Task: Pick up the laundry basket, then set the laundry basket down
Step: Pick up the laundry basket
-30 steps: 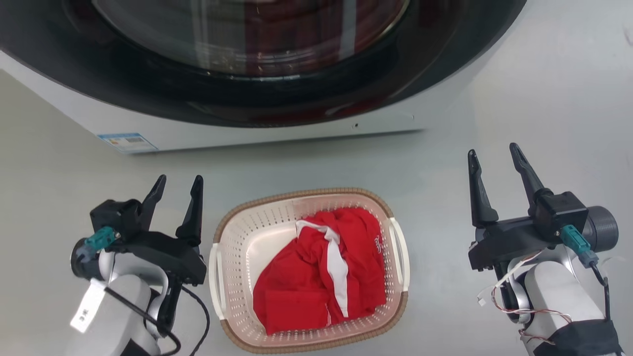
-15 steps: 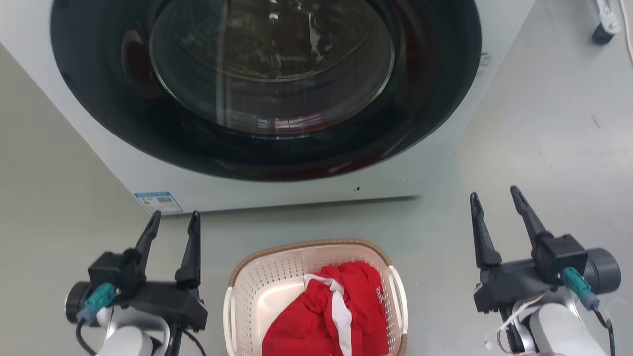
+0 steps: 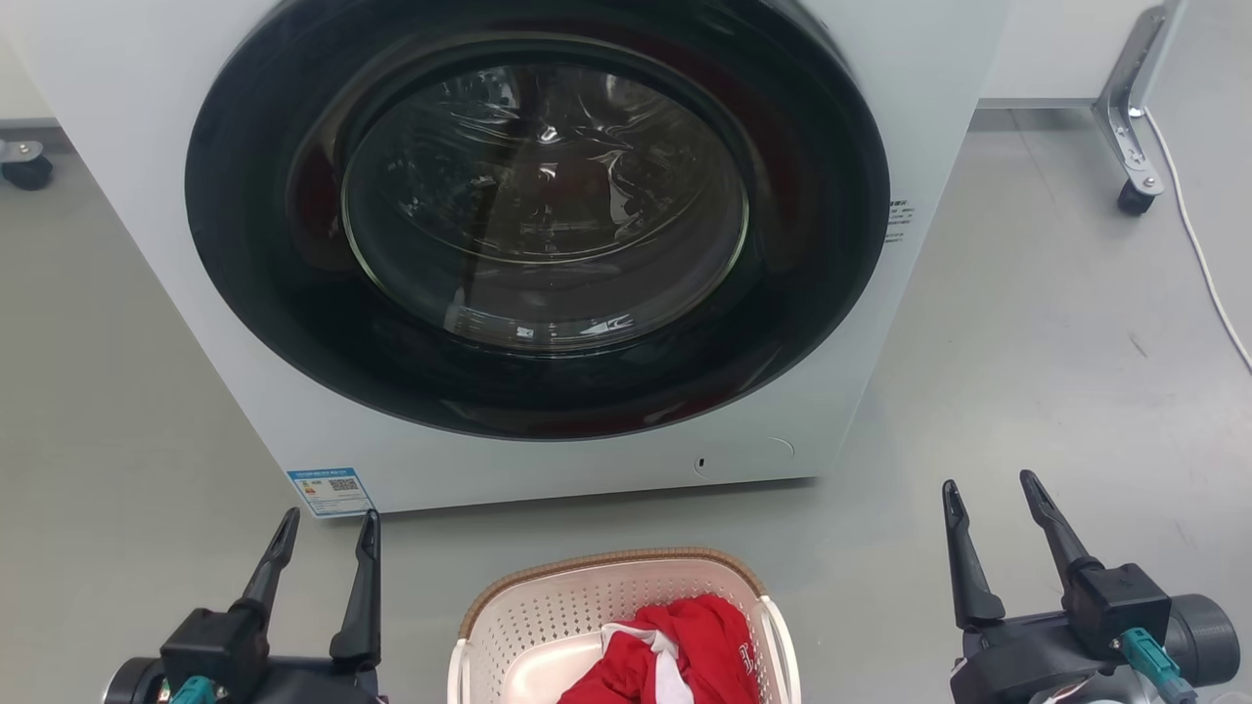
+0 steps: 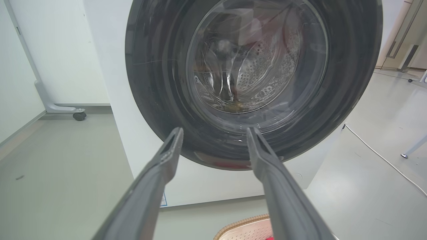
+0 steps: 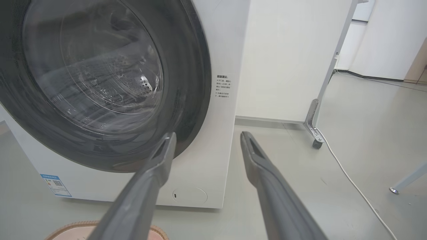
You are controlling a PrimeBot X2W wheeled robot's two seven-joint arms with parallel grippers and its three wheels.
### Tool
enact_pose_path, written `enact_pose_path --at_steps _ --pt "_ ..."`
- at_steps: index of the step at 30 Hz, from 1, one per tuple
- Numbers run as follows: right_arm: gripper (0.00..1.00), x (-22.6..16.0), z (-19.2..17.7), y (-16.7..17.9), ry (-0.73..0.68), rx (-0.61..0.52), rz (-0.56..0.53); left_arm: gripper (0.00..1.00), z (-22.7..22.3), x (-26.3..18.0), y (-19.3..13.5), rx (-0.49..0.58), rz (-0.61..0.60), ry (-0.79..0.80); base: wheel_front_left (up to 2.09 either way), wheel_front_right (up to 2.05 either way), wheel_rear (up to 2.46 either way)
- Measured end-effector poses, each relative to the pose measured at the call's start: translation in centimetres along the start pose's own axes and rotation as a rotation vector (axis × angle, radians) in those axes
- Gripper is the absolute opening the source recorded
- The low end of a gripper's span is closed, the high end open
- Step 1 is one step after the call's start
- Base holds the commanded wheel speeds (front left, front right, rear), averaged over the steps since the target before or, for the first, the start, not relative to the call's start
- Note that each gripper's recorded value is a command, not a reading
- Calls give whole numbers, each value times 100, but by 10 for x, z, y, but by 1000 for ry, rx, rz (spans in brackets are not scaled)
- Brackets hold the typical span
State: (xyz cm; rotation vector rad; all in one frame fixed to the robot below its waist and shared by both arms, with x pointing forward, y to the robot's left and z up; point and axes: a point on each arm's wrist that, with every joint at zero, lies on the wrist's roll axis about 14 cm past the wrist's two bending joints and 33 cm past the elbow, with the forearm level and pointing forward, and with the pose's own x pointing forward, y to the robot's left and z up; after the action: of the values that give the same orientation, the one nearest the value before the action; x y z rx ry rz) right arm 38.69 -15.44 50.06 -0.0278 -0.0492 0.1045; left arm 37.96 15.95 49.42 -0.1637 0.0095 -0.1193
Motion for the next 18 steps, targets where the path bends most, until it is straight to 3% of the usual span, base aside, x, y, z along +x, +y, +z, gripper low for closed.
enact_pose_path --at_steps 18 --pt "100 -7 -4 -1 34 7 -9 100 -2 -14 10 31 39 2 0 0 0"
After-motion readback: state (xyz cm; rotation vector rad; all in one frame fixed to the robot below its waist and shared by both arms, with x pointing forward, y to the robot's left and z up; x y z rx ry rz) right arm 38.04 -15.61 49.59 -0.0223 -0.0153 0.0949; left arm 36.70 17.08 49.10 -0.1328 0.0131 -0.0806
